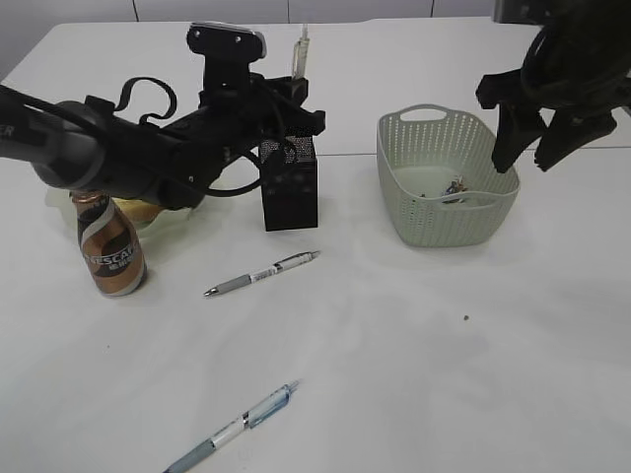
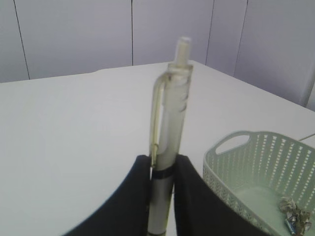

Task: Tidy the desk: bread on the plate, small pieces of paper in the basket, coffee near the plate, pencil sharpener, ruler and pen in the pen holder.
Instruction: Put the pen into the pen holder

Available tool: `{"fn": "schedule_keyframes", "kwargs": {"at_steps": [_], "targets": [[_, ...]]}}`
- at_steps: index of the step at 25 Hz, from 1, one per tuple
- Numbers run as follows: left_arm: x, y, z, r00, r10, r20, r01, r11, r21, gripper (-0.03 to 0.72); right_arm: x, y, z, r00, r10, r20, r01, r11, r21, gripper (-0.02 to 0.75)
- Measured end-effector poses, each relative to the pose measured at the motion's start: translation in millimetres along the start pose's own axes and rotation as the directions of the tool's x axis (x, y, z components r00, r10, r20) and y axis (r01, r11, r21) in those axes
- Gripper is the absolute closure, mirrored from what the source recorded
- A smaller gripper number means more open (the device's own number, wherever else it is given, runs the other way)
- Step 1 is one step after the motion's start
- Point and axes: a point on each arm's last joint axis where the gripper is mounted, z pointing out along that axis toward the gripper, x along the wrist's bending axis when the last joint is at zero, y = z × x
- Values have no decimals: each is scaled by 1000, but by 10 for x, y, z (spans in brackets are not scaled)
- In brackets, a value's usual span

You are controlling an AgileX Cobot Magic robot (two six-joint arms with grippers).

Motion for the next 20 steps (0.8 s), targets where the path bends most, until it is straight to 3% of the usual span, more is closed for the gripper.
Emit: {"fn": "schedule_keyframes", "kwargs": {"at_steps": [12,14,20], "targets": [[9,-134,20,1000,1,-2,-1,1000,23,578,0,0,0,1000,0,0,0,1000,0,374],[10,-146,22,1000,1,-2,-1,1000,25,536,0,0,0,1000,0,0,0,1000,0,376],[29,-146,21,999,-24,-23,25,999,25,276,0,0,0,1000,0,0,0,1000,0,379]]}}
